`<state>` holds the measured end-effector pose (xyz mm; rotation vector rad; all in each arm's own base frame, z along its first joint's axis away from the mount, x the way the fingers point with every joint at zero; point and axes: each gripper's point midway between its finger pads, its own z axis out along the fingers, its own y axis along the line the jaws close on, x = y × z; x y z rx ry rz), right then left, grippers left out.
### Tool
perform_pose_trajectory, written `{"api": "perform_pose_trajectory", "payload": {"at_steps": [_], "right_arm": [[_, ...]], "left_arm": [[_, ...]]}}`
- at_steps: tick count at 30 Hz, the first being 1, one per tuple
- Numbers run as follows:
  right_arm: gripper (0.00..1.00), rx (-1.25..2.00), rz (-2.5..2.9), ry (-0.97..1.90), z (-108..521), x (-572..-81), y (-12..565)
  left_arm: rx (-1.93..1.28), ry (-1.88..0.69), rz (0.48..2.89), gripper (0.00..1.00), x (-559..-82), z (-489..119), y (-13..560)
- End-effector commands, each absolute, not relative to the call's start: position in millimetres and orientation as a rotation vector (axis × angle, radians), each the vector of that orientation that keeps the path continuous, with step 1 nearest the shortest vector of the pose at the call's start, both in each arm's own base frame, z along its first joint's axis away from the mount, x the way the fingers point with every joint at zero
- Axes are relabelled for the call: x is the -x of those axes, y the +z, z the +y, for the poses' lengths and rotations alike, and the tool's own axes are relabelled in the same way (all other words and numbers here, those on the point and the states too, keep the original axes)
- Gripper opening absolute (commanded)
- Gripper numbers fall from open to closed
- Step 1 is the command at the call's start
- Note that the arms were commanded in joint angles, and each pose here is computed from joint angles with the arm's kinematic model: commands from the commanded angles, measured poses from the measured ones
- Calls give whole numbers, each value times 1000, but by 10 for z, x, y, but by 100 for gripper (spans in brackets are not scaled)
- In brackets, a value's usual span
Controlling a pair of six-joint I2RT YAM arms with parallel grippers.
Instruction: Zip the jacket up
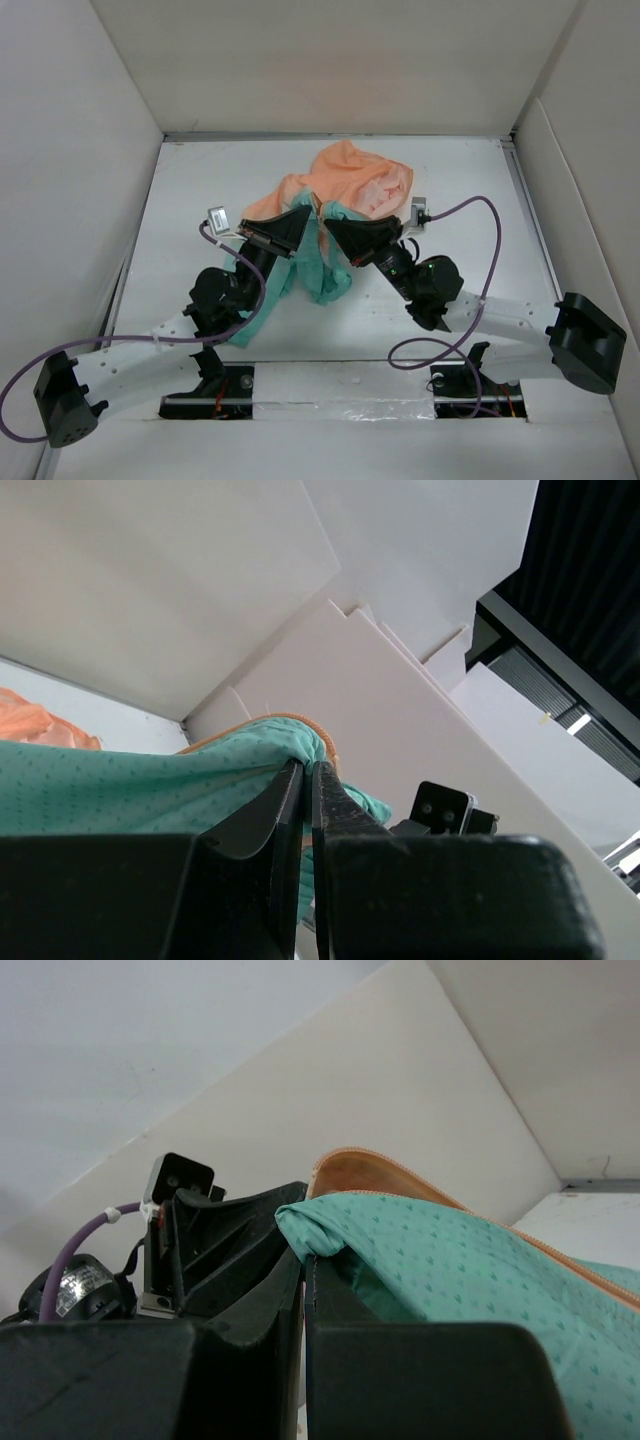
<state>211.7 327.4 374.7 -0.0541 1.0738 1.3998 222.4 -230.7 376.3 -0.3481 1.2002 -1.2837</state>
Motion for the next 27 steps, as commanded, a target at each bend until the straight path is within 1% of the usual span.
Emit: {"api": "perform_pose_trajectory", "payload": {"at_steps": [1, 13, 27], "right_arm": [[0, 7, 901, 1451, 3070, -2018, 4204], [0, -5, 885, 1446, 3011, -2005, 4245], [0, -14, 919, 1443, 3043, -2065, 4190]], "left_arm": [[333, -1360, 1125, 0, -2115, -2283, 3926], [344, -1367, 1133, 0, -2112, -2276, 3871], [301, -1379, 1088, 0, -2036, -2246, 3952]]}}
